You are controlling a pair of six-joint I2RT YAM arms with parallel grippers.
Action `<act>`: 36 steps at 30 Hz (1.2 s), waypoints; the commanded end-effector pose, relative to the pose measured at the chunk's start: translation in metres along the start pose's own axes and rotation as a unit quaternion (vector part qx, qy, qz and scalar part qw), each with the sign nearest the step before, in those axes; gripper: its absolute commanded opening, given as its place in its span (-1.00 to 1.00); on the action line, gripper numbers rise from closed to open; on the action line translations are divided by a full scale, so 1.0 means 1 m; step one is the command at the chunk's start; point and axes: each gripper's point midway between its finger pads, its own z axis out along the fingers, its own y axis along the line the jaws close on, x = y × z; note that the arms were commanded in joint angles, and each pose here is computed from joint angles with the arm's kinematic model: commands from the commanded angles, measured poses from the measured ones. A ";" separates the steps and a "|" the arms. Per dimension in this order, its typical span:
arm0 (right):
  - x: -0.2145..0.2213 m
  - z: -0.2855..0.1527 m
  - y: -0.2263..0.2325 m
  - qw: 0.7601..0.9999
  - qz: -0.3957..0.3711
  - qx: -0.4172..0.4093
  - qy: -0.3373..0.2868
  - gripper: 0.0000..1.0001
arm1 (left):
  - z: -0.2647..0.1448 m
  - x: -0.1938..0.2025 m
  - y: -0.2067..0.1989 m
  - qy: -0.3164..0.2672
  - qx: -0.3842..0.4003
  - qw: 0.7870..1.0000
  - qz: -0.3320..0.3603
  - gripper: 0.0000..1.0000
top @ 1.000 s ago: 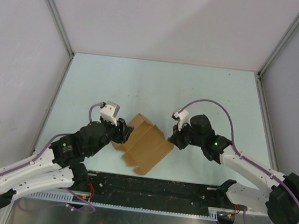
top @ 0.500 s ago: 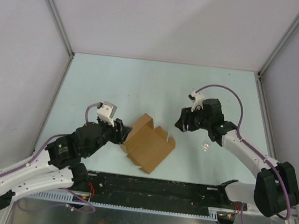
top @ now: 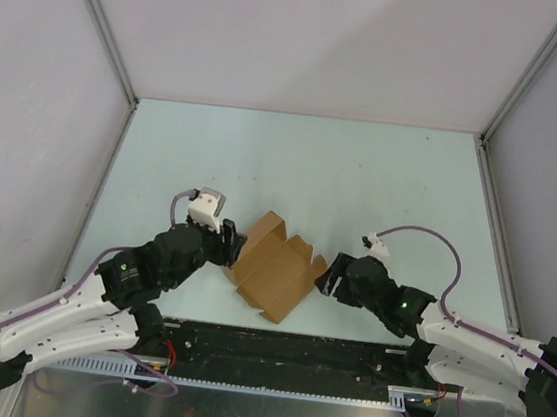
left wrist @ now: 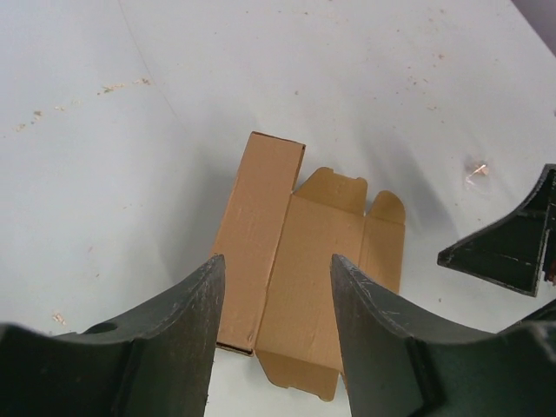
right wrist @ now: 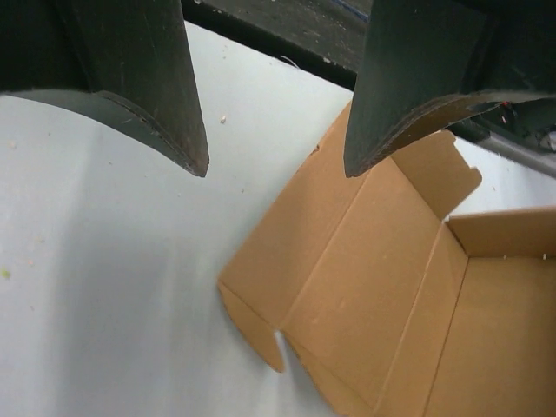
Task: Fold the paper box
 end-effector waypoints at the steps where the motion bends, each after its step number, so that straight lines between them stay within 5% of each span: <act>1: -0.006 0.006 -0.007 0.994 0.093 0.029 -0.047 0.38 | 0.005 -0.007 0.001 -0.003 -0.009 1.000 0.001 0.14; 13: 0.016 0.034 -0.038 0.986 0.162 0.020 -0.026 0.38 | 0.027 0.012 -0.032 0.036 0.065 0.996 0.050 0.08; 25: 0.010 0.022 -0.055 0.983 0.178 0.011 -0.050 0.38 | 0.062 0.052 -0.037 0.115 0.028 0.984 0.130 0.17; 31: 0.004 0.013 -0.058 0.983 0.173 0.007 -0.064 0.37 | 0.066 0.061 -0.039 0.124 0.012 0.984 0.125 -0.14; 36: 0.005 0.011 -0.063 0.983 0.171 0.013 -0.063 0.37 | 0.069 0.068 -0.034 0.131 -0.001 0.983 0.129 -0.17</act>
